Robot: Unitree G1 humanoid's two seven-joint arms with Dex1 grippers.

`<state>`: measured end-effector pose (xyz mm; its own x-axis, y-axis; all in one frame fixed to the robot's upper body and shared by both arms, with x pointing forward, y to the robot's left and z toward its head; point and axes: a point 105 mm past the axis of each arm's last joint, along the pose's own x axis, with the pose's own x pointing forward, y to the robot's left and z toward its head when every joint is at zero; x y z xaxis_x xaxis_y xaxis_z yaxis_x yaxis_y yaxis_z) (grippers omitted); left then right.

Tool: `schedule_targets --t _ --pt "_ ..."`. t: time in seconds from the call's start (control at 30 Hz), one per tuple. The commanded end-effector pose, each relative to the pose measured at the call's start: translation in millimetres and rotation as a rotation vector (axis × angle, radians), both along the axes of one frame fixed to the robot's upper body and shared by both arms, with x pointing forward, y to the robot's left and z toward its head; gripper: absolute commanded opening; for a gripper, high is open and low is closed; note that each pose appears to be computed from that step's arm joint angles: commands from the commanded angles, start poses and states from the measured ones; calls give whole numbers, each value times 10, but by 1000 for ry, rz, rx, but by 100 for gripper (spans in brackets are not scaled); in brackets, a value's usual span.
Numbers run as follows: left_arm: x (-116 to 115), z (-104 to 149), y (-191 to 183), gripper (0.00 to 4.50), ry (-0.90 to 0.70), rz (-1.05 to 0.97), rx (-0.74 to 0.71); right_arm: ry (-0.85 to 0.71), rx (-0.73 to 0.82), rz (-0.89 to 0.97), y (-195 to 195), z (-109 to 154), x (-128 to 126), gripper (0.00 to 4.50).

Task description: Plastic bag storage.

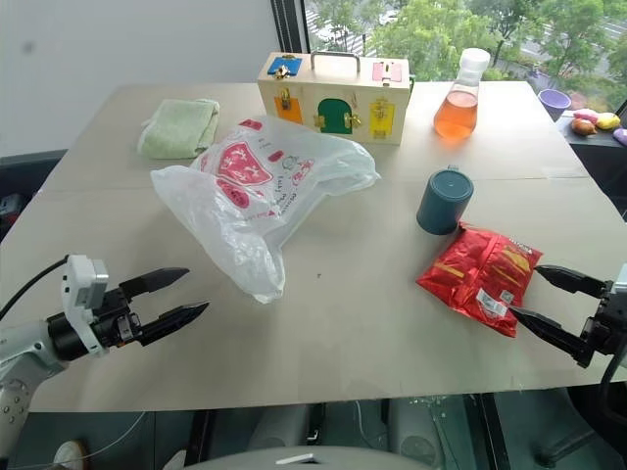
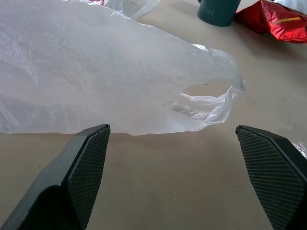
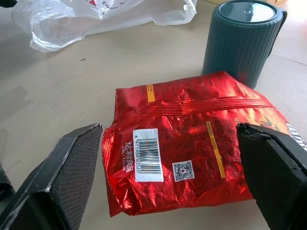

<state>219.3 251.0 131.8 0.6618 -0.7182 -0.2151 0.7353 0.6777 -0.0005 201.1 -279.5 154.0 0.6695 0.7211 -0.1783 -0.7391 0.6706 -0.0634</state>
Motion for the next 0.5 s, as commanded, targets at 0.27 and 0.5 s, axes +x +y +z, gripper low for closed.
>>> schedule_targets --t 0.27,0.5 --pt "29 455 -441 440 -87 -125 -88 -54 -3 -103 -167 24 -40 450" --pt "472 1048 -1024 440 -251 -71 -138 -229 55 26 458 317 -59 450"
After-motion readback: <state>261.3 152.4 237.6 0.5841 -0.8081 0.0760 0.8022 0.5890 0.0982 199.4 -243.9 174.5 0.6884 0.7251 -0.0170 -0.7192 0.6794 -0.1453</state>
